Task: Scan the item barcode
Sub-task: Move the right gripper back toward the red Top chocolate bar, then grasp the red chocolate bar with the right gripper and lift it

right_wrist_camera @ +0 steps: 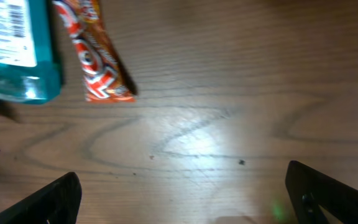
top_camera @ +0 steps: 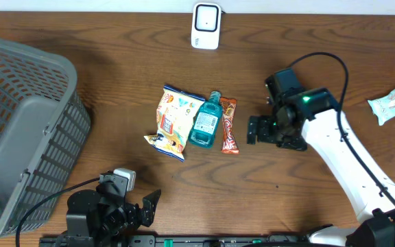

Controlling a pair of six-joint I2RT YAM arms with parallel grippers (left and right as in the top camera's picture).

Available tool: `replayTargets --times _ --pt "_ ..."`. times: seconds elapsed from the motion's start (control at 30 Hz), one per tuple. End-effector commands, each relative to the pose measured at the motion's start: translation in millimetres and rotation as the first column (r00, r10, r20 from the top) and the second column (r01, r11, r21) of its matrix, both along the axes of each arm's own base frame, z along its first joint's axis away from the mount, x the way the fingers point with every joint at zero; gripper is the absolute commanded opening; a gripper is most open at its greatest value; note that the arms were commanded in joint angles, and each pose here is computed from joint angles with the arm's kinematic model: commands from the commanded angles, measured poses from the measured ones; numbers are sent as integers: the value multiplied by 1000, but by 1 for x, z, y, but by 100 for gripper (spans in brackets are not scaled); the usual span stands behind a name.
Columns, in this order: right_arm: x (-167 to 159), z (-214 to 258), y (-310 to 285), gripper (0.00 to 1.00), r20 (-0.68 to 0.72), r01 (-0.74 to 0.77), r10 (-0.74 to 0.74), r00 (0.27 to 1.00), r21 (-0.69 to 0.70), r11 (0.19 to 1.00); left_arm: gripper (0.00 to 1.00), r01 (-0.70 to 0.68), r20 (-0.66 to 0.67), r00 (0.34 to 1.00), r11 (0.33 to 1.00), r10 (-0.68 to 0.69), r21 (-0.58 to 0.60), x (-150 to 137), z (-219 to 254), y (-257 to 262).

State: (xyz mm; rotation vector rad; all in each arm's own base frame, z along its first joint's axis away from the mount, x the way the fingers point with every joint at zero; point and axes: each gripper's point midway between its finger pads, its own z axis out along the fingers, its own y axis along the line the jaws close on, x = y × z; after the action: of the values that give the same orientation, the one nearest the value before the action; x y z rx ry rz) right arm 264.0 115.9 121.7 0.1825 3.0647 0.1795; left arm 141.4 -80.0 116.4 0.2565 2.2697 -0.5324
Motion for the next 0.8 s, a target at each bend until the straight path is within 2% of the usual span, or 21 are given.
replayTargets --times 0.0,0.3,0.47,0.6,0.77 --pt "-2 2 11 99 21 -12 12 1000 2 1000 98 1 15 1000 1000 -1 9 0 3 1" --pt "6 8 60 99 121 -128 117 986 86 988 98 1 15 1000 1000 -1 9 0 3 1" --pt "6 7 80 99 165 -188 174 971 73 979 98 1 15 1000 1000 -1 9 0 3 1" --pt "14 -4 85 98 214 -216 220 952 -44 975 98 1 15 1000 1000 -1 9 0 3 1" --pt "37 -33 72 82 251 -160 229 940 -270 950 98 1 16 1000 1000 -1 9 0 3 1"
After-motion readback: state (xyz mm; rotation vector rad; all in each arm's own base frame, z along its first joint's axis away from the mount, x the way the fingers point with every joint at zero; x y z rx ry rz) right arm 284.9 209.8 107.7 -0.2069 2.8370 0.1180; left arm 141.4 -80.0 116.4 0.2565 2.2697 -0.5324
